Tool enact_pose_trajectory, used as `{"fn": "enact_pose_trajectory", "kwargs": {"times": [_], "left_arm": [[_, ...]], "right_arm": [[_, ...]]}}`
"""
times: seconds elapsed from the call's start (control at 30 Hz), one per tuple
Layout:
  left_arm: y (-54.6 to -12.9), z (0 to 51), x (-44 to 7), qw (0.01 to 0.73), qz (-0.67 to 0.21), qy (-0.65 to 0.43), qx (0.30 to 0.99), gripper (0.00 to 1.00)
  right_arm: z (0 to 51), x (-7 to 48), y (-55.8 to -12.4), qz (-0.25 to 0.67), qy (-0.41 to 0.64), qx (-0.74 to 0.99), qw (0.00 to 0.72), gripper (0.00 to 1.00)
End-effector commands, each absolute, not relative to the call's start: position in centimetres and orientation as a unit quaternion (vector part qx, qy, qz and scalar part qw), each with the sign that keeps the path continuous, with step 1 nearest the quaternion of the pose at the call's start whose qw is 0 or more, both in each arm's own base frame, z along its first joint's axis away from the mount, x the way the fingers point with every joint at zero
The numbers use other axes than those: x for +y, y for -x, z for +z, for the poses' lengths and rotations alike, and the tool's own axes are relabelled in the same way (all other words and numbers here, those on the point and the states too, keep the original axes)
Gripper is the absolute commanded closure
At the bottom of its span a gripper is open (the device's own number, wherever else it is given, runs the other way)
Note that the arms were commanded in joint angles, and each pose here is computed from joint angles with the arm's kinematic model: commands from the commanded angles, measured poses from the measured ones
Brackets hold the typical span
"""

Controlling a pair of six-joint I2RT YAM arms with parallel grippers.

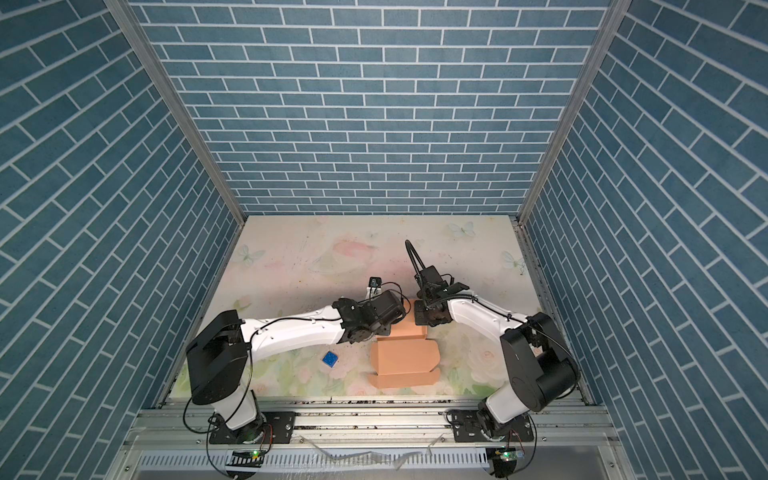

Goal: Fold the paper box

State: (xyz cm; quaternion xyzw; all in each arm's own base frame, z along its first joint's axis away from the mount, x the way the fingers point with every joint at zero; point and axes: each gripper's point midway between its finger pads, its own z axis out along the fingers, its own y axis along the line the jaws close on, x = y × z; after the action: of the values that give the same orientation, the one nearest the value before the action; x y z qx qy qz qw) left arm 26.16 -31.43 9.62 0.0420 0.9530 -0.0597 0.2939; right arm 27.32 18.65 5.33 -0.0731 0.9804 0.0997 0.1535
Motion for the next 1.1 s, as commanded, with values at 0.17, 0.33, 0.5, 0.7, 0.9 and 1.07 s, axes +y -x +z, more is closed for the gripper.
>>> {"fn": "enact_pose_trajectory", "kwargs": {"times": [0.17, 0.33, 0.5, 0.7, 0.9, 1.07], "left_arm": [[-27.7, 7.8, -30.5, 0.264, -0.107, -0.020, 0.958, 0.46], [-28.8, 7.5, -31.4, 0.259, -0.125, -0.023, 0.957, 0.49], [-29.3, 7.2, -31.7, 0.258, -0.137, -0.024, 0.956, 0.59], [-29.4, 6.3, -31.6, 0.252, -0.132, -0.025, 0.958, 0.78], [-29.7, 5.5, -31.5, 0.250, -0.114, -0.035, 0.961, 0.90], [-29.9, 5.1, -31.3, 0.251, -0.096, -0.042, 0.962, 0.95]], "right_arm": [[6.2, 18.9, -27.5, 0.104, 0.085, 0.977, 0.169, 1.00], [6.1, 19.0, -27.4, 0.103, 0.088, 0.976, 0.169, 1.00], [6.0, 18.9, -27.4, 0.102, 0.091, 0.976, 0.170, 1.00], [5.9, 19.1, -27.6, 0.106, 0.092, 0.975, 0.172, 1.00], [6.0, 19.2, -27.5, 0.107, 0.093, 0.975, 0.173, 1.00], [5.9, 19.2, -27.4, 0.106, 0.093, 0.975, 0.173, 1.00]]}}
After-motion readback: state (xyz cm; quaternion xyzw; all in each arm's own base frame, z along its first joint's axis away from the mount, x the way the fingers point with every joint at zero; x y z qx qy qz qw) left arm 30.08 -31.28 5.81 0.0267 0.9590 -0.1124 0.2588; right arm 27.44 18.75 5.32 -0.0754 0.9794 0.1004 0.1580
